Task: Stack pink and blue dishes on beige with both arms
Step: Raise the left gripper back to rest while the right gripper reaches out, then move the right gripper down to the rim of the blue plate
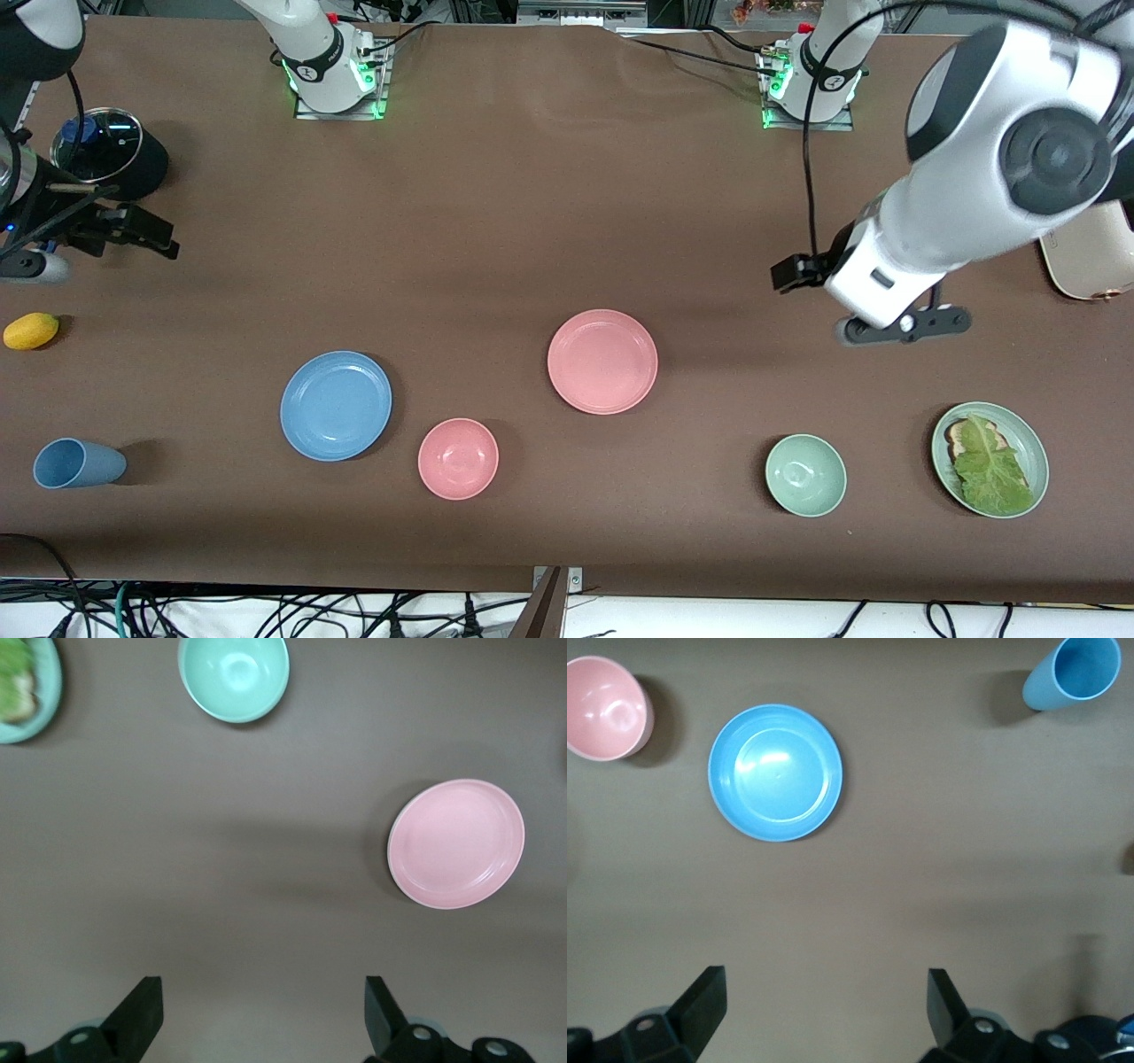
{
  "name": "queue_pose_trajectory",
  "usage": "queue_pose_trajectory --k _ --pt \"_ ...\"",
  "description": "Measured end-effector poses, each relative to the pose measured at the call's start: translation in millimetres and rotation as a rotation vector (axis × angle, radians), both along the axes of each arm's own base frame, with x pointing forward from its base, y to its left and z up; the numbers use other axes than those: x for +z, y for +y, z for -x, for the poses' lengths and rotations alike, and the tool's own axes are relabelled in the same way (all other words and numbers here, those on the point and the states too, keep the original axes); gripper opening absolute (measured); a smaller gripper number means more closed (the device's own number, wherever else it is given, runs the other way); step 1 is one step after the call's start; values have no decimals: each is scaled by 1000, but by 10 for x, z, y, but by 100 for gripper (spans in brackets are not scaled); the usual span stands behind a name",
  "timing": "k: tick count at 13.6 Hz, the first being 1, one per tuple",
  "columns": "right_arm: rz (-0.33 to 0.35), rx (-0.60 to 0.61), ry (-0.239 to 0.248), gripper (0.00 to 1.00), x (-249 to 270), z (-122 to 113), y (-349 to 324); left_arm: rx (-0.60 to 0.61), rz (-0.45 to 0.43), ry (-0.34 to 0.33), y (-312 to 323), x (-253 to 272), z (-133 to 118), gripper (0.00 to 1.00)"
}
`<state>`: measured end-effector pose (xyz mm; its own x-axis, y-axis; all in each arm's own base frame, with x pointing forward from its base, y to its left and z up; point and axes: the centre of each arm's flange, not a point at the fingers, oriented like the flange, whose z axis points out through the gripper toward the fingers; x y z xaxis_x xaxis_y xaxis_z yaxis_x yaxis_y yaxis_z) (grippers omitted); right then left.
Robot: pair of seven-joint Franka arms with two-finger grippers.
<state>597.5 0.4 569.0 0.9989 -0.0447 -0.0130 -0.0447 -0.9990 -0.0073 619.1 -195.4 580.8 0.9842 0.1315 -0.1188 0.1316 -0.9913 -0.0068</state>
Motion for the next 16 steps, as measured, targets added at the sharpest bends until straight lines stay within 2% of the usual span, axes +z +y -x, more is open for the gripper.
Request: queue_pose_trajectory --k 3,5,8,12,14,16 --pt "6 -4 -7 100 -193 -136 -21 3 5 -79 80 620 298 100" --pt "11 58 -8 100 -265 -181 -23 5 -2 -80 130 804 448 100" --pt "11 196 9 100 -407 -234 -191 9 -15 -50 160 725 473 100" --pt "10 231 80 100 -1039 -433 -213 -3 -9 -79 117 903 598 100" --pt "20 237 64 100 -1460 -621 -200 3 -10 -93 276 984 600 100" --pt "31 245 38 100 -1918 -796 -158 -46 -5 -97 651 1010 519 100"
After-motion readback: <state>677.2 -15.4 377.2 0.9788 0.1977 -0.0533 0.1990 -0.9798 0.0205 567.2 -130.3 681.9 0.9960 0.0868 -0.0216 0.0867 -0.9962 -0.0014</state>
